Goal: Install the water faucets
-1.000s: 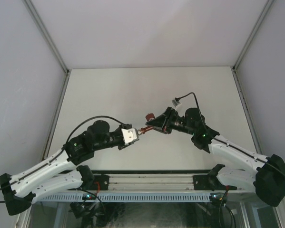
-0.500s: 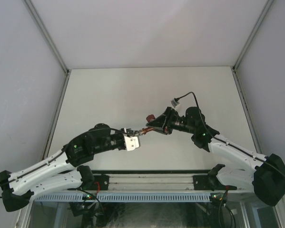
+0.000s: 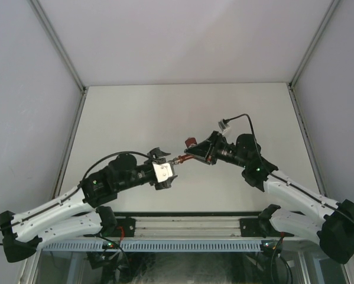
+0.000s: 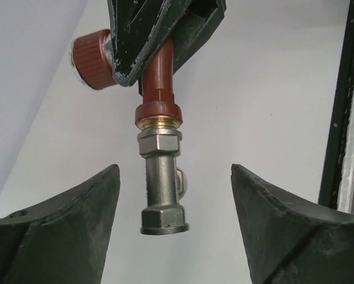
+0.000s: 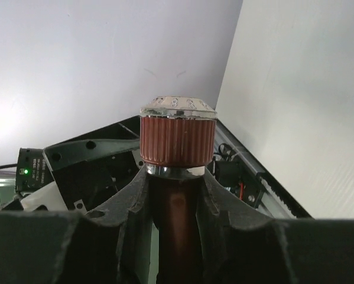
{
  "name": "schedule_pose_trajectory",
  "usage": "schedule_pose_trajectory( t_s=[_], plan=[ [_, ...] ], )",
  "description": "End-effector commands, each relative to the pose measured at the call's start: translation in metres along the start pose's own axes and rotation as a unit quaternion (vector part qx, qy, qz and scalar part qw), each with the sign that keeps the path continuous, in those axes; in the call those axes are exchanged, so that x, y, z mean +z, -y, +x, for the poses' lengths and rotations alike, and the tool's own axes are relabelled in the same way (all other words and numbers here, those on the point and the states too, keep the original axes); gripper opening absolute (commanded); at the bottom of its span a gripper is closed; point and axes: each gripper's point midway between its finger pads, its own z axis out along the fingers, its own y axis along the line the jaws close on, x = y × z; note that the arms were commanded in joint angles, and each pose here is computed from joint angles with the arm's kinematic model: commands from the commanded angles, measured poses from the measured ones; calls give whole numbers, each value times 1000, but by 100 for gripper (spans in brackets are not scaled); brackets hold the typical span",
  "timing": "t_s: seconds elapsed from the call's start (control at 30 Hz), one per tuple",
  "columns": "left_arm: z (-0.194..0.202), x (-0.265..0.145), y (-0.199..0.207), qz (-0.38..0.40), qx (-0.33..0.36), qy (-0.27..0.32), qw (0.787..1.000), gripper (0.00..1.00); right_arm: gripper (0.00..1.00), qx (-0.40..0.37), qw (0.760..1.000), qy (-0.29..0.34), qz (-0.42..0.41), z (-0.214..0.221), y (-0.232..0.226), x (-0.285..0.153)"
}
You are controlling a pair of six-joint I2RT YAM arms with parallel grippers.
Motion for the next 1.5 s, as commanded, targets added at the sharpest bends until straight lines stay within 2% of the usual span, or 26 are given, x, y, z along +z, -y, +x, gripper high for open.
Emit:
schedule_pose_trajectory(
  t_s=[0.0, 0.07, 0.1, 0.27, 0.57, 0.73, 0.8, 0.87, 1.03, 1.13, 1.2, 1.3, 1.37, 1.47],
  plan=[
    [-53, -8, -15, -24, -75, 86, 993, 87, 0, -69, 994, 60, -53, -20, -37, -9],
    [-53, -9, -14, -22, -99, 97, 990, 99, 0, -83, 993, 71, -53, -24, -38, -10],
    [-53, -10, -15, -25, -115, 102, 988, 100, 0, -88, 992, 76, -54, -25, -38, -11],
    [-54, -22, -34, -46, -222, 138, 964, 100, 0, -121, 985, 103, -64, -31, -39, -15],
    [-57, -37, -47, -81, -308, 222, 922, 100, 0, -213, 960, 160, -81, -39, -51, -32],
    [-49, -40, -62, -102, -400, 218, 884, 100, 0, -254, 946, 181, -92, -39, -56, -42],
    [-41, -35, -67, -105, -452, 209, 861, 100, 0, -270, 939, 190, -100, -39, -60, -46],
    [-29, -30, -75, -117, -510, 198, 829, 100, 0, -284, 933, 197, -103, -40, -62, -49],
    [-24, -25, -77, -81, -607, 223, 759, 98, 0, -334, 912, 202, -123, -35, -72, -56],
    [-29, -22, -73, -40, -660, 249, 708, 95, 0, -365, 899, 202, -134, -32, -75, -59],
    [-32, -20, -70, -9, -706, 259, 659, 94, 0, -387, 888, 203, -144, -29, -79, -60],
    [-33, -20, -68, 25, -748, 281, 600, 93, 0, -421, 871, 200, -157, -25, -83, -61],
    [-37, -21, -68, 48, -762, 293, 576, 94, 0, -443, 856, 199, -175, -20, -88, -62],
    [-50, -18, -64, 89, -766, 287, 568, 94, 0, -456, 847, 197, -190, -17, -93, -61]
  ],
)
